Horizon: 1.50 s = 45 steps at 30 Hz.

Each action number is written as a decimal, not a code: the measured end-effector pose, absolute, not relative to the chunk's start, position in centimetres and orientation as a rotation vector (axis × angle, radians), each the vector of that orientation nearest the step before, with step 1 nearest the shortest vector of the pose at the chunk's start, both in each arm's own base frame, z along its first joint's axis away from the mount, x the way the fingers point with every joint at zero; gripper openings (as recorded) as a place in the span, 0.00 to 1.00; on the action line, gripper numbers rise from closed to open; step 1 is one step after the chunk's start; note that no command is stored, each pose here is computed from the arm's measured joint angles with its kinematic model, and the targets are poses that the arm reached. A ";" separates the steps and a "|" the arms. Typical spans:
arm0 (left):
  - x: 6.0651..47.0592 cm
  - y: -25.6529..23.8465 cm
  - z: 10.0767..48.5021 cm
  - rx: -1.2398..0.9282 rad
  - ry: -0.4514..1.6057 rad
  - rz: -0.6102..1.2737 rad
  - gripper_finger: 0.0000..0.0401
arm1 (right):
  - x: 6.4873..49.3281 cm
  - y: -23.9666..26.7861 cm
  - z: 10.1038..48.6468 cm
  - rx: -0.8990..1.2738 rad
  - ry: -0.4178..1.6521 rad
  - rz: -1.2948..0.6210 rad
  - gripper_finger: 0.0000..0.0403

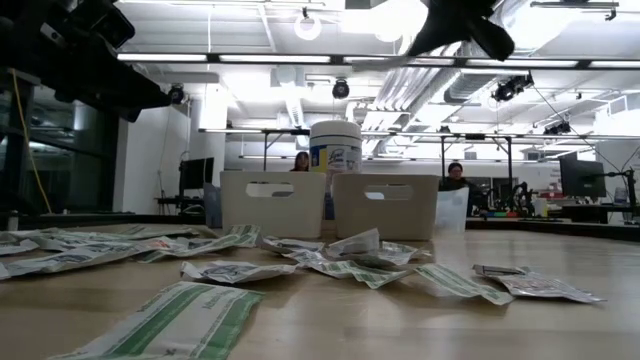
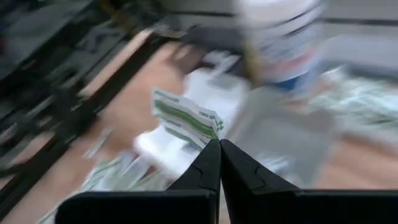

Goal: Pick & Place First Aid Supplies
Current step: Put the band aid into the transparent bin

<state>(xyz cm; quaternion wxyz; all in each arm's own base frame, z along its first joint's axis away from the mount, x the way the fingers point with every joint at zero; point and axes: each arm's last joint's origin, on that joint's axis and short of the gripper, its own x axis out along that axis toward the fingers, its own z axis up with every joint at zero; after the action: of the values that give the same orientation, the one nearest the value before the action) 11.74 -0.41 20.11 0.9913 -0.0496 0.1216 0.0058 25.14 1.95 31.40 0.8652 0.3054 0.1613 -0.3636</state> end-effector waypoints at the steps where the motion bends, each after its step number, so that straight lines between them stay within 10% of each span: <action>1: 11.7 -0.4 20.1 -0.103 0.244 0.012 0.33 | 24.5 1.0 31.7 0.633 0.343 -0.792 0.00; 24: 11.8 -0.4 20.2 -0.129 0.234 0.017 0.33 | 18.8 -20.5 28.1 0.837 0.569 -0.840 0.00; 45: 11.8 -0.2 20.2 -0.147 0.229 0.086 0.33 | 19.6 -24.5 22.1 0.864 0.761 -0.861 0.00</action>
<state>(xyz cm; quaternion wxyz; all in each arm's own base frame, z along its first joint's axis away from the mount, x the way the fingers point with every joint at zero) 11.75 -0.21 20.18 0.9898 -0.0732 0.1143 0.0431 19.60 -24.51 22.08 0.7526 0.3957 0.3486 -0.3944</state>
